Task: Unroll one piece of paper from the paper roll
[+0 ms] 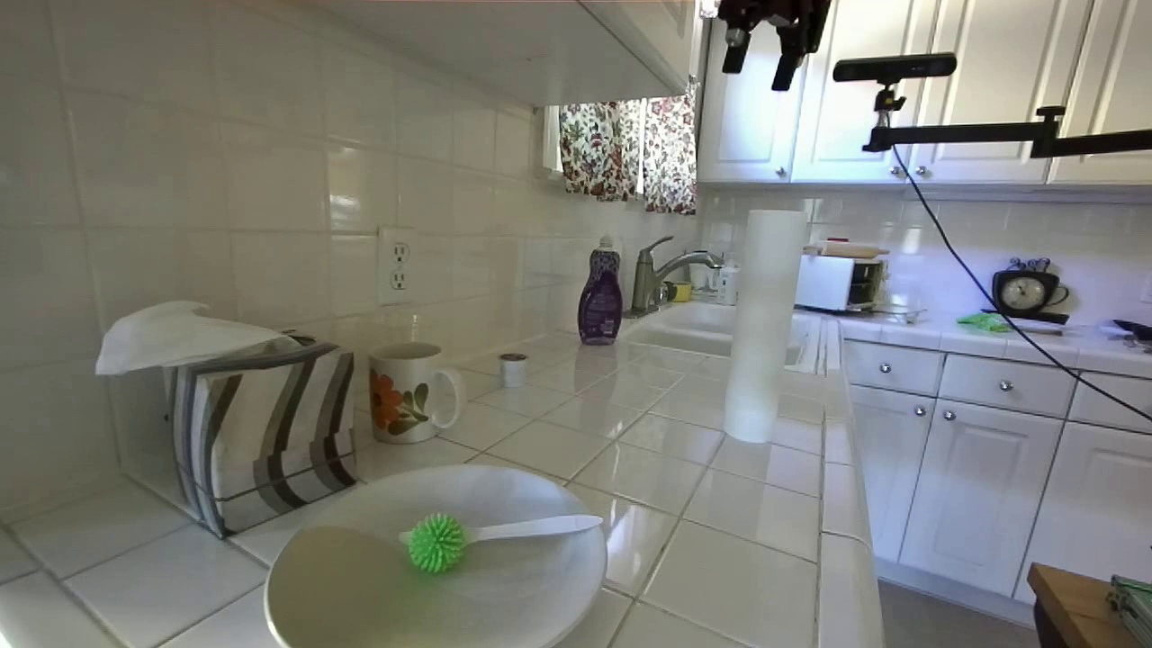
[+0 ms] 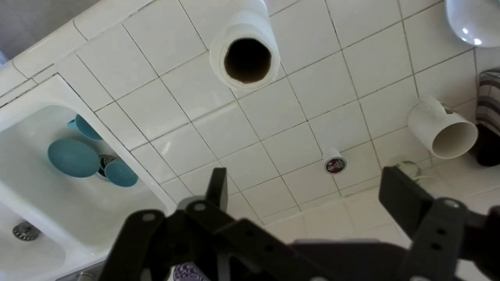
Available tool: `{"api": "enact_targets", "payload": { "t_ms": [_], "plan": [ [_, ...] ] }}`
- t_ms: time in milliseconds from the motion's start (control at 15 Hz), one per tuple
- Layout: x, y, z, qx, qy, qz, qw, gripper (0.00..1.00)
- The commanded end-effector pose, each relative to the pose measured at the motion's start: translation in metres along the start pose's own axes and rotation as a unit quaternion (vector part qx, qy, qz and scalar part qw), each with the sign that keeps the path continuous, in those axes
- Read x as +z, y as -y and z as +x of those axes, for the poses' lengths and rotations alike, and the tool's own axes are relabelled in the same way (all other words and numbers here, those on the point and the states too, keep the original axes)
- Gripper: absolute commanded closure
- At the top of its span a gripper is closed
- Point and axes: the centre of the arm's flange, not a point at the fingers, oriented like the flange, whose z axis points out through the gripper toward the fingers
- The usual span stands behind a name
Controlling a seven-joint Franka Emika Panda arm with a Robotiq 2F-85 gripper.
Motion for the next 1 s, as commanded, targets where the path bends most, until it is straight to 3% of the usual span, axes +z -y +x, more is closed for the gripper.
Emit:
{"api": "enact_targets", "payload": {
  "t_ms": [0,267,733,933],
  "plan": [
    [0.007,-0.003,0.000,0.002,0.006,0.003,1.0000,0.00],
    [0.027,-0.012,0.009,0.014,-0.002,0.003,0.9999,0.00],
    [0.067,-0.021,0.000,0.023,0.068,-0.031,0.9970,0.00],
    [0.087,-0.023,-0.004,0.021,0.075,-0.030,0.9965,0.00]
  ]
}}
